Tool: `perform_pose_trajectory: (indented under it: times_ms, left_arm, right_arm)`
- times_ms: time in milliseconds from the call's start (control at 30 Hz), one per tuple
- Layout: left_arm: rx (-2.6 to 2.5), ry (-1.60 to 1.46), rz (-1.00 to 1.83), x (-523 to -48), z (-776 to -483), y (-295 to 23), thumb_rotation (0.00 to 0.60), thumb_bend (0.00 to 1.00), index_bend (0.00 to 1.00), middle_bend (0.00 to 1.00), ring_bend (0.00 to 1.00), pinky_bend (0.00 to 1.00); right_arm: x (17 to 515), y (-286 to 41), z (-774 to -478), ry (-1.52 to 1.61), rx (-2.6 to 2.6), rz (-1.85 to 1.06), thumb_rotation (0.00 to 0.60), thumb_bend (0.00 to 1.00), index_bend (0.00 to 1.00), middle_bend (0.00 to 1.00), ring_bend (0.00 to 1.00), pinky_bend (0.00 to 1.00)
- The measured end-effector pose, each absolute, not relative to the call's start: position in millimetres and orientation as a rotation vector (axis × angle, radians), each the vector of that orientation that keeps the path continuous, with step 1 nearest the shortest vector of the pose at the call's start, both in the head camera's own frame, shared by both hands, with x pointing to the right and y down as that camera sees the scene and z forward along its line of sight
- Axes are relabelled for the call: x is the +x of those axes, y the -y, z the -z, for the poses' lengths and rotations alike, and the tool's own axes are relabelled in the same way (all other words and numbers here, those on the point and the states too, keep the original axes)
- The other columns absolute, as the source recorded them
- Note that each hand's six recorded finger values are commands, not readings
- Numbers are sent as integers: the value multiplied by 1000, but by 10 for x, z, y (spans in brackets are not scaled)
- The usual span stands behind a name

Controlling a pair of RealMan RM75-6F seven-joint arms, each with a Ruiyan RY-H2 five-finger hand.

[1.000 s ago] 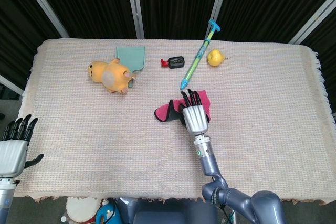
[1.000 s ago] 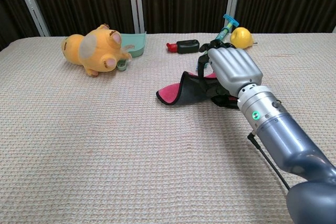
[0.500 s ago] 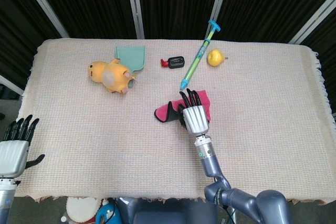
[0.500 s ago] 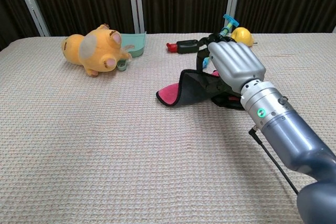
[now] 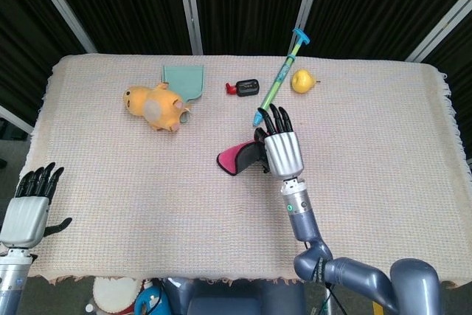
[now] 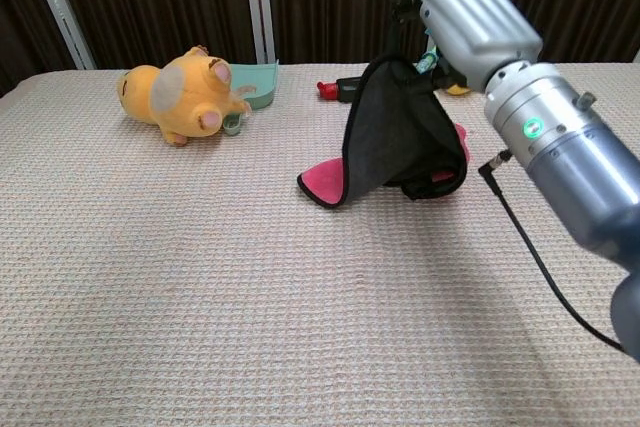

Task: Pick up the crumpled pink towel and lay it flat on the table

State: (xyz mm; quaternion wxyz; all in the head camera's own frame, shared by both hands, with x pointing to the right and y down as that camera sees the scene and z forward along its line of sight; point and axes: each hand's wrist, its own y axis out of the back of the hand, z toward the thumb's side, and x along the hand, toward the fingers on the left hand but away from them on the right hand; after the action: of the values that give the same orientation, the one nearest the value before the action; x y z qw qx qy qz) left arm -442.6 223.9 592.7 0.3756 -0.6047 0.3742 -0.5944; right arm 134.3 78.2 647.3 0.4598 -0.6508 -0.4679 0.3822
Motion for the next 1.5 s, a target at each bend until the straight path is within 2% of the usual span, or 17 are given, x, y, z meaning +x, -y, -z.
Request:
perform_pose_trajectory:
  times_ms: [333, 533, 867, 1033, 1500]
  left_arm:
    - [-1640, -1033, 1509, -4146, -6095, -2092, 600, 0, 29, 0, 0, 69]
    - [-1671, -1065, 1472, -3896, -6186, -1941, 600, 17, 67, 13, 0, 69]
    - [-1724, -1150, 1394, -3413, -6344, -1653, 600, 37, 126, 54, 0, 75]
    - [-1751, -1198, 1340, -3174, -6398, -1517, 600, 37, 6, 52, 0, 75]
    - [-1822, -1312, 1133, -2306, -6536, -1189, 600, 0, 0, 6, 0, 75]
  right_arm:
    - [1455, -270, -5780, 1200, -1491, -900, 600, 553, 578, 184, 76, 103]
    - [1411, -107, -5541, 1215, -1464, -897, 600, 552, 578, 184, 76, 103]
    - [1277, -12, -5378, 1201, -1433, -902, 600, 553, 578, 184, 76, 103]
    - [1227, -9, -5352, 1195, -1421, -902, 600, 552, 578, 184, 76, 103]
    - [1093, -106, -5269, 1186, -1396, -891, 600, 553, 578, 184, 76, 103]
